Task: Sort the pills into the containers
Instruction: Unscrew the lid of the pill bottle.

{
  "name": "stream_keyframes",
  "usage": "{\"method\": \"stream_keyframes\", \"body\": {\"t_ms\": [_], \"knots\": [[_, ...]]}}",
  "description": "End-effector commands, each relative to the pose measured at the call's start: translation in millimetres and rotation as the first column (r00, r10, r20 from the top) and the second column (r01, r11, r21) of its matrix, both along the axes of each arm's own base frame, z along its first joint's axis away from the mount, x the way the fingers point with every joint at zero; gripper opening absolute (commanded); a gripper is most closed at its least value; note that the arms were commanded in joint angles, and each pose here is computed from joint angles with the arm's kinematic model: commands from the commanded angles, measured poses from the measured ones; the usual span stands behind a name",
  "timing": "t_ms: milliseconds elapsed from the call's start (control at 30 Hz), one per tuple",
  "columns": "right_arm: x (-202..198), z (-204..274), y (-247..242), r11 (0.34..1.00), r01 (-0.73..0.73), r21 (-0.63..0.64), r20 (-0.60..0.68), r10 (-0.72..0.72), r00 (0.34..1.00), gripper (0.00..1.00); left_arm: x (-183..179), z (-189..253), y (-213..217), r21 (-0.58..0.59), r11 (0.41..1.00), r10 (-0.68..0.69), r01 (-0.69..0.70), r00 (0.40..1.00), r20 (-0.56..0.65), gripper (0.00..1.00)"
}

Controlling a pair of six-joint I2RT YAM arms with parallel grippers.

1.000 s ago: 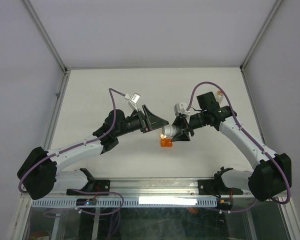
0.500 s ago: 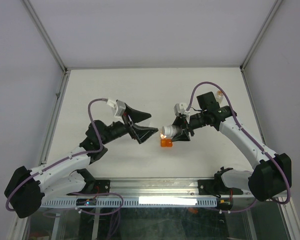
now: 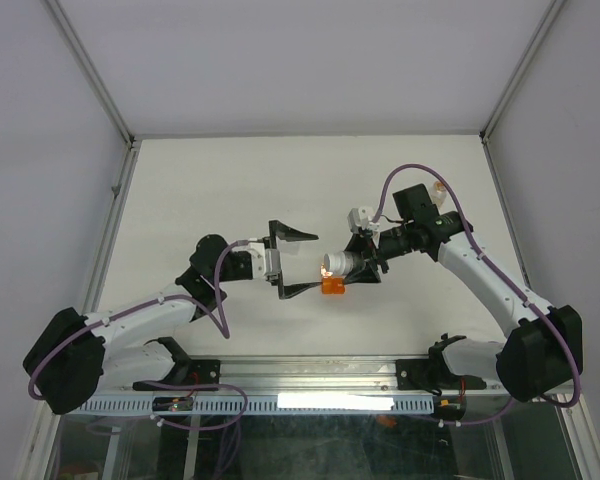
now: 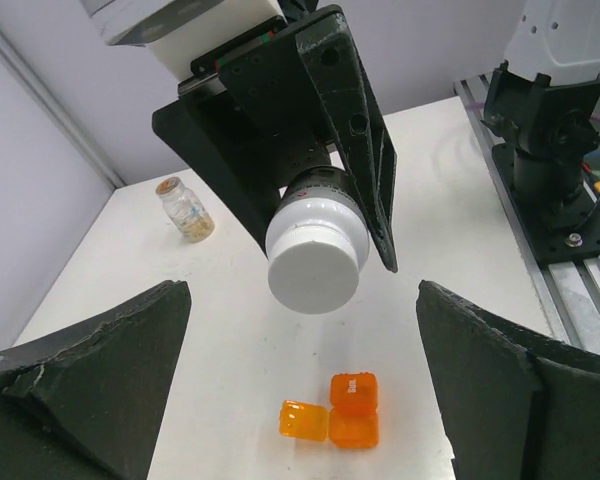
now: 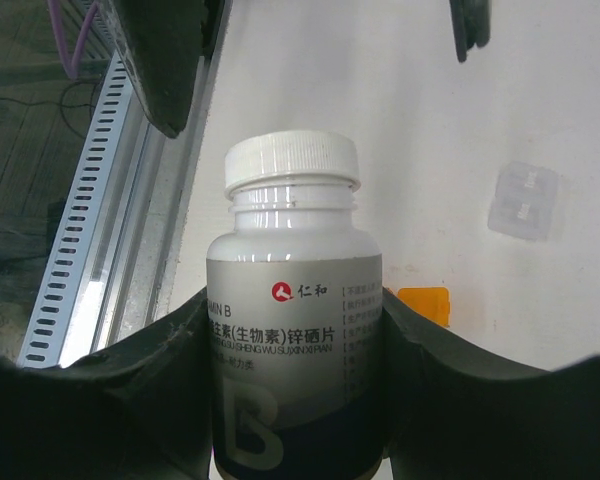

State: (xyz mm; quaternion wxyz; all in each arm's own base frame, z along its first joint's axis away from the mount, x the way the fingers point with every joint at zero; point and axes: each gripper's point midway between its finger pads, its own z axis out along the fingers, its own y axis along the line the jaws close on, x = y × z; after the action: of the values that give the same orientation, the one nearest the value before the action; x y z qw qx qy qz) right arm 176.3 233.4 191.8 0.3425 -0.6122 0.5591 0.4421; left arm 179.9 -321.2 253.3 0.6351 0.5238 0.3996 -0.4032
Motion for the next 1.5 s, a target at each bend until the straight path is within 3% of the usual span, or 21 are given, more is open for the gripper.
{"method": "stream_keyframes", "body": {"t_ms": [0,700,1000,1133,1200,1267,1467], "knots": [[0.6,10.4,2.7,0.999,-0.021,0.031,0.029,0.02,0.999,0.0,-1.8,13.3,-14.0,0.012,0.996,-0.091,0.09,0.989,0.117,0.97],[0.5,9.7,2.8,0.999,-0.021,0.029,0.024,0.02,1.0,0.0,7.4,3.4,-43.6,0.051,0.999,-0.02,0.014,0.992,0.125,0.58],[0.8,10.0,2.7,0.999,-0.02,0.029,0.025,0.019,1.0,0.0,-2.8,14.9,-42.2,0.023,0.998,-0.053,0.051,0.996,0.066,0.2],[1.1,10.5,2.2,0.999,-0.018,0.028,0.029,0.017,0.999,0.0,-6.4,28.0,-37.8,-0.031,0.999,-0.036,0.033,0.993,-0.116,0.1],[1.2,10.6,2.1,0.999,-0.017,0.029,0.029,0.016,0.999,0.0,-7.1,34.1,-35.7,-0.066,0.998,-0.024,0.007,0.965,-0.262,0.0],[0.9,10.8,2.5,0.999,-0.019,0.029,0.028,0.018,0.999,0.0,-6.5,40.7,-33.0,-0.107,0.994,-0.018,-0.031,0.904,-0.426,0.0],[1.3,9.9,2.3,1.0,-0.017,0.027,0.026,0.016,1.0,0.0,3.1,48.5,-27.7,-0.186,0.965,-0.04,-0.183,0.603,-0.797,0.0]]}}
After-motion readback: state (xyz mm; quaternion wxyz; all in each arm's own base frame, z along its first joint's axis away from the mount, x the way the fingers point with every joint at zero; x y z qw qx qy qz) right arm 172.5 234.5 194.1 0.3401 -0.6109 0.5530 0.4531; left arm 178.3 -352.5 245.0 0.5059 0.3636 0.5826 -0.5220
